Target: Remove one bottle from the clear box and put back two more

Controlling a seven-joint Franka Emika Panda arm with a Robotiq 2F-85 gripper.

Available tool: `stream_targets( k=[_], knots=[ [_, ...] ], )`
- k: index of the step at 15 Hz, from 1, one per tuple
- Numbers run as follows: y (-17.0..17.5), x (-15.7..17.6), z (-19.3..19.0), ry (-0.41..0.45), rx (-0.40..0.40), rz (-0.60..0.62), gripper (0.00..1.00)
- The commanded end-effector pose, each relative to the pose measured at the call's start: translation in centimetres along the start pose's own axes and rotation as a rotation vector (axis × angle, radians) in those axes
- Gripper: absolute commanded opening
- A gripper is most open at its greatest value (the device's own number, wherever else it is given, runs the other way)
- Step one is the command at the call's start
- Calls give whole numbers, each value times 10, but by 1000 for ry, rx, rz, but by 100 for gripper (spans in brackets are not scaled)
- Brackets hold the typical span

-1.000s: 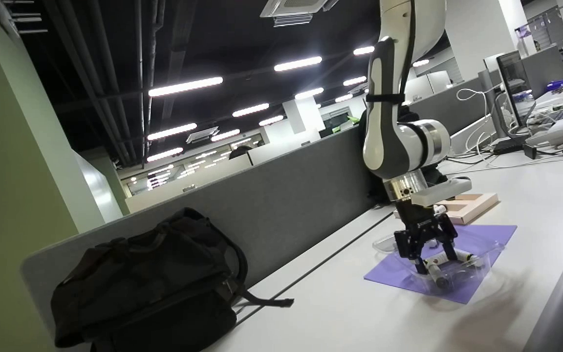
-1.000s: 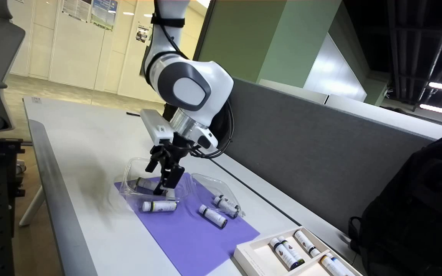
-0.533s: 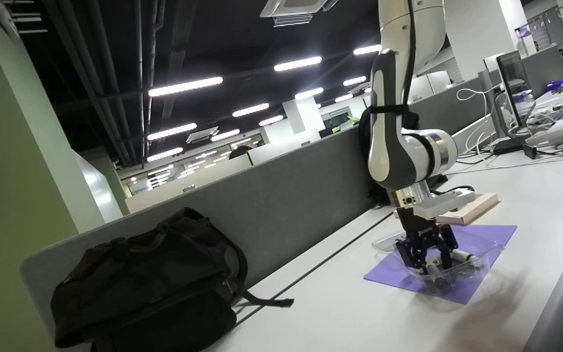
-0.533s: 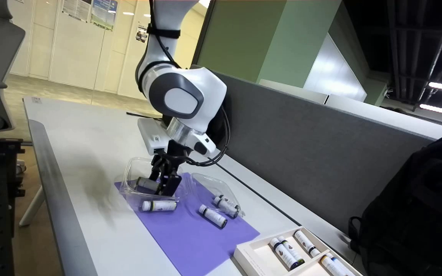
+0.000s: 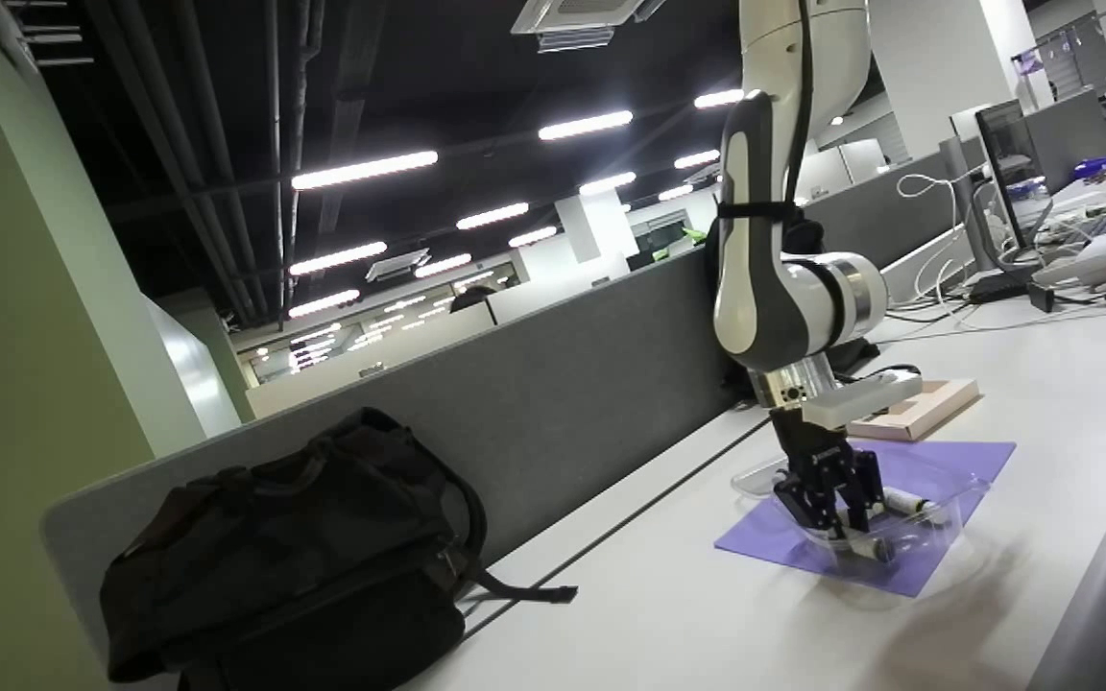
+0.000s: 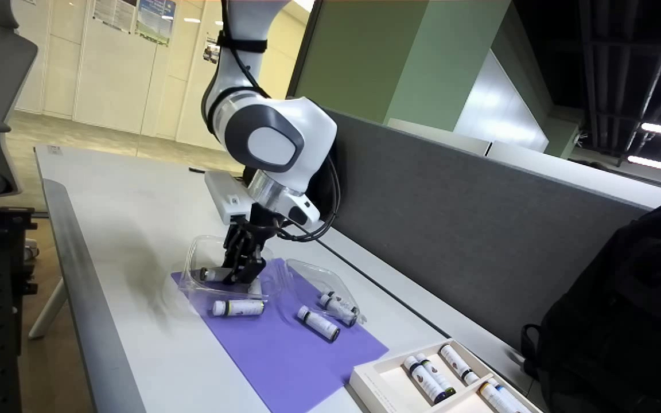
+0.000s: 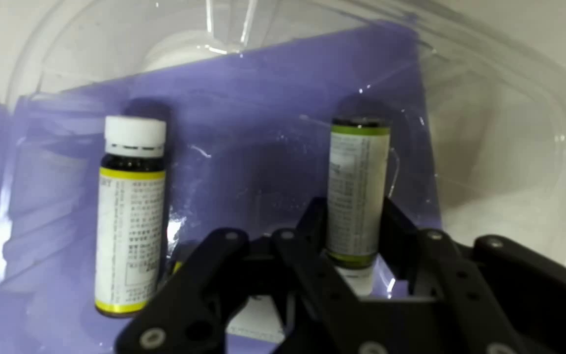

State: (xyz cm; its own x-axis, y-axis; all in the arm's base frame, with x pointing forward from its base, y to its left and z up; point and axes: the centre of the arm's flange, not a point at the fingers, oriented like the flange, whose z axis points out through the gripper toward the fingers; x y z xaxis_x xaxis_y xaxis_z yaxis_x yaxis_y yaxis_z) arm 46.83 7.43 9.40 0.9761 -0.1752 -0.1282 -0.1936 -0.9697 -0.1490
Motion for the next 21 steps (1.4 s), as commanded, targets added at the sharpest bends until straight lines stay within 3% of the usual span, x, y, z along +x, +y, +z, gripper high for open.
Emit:
stream_targets(
  k=[1,4,7,11,17,21],
  knots=[
    [-4,-7,-24,-32,-8,1,7],
    [-4,-17,-50,-54,-15,-17,7],
    [15,-28,-81,10,-55,-18,7],
    [82,-36,-114,123,-103,14,7],
    [188,-11,-120,189,-163,64,7],
    [211,6,-103,187,-180,2,7]
  ],
)
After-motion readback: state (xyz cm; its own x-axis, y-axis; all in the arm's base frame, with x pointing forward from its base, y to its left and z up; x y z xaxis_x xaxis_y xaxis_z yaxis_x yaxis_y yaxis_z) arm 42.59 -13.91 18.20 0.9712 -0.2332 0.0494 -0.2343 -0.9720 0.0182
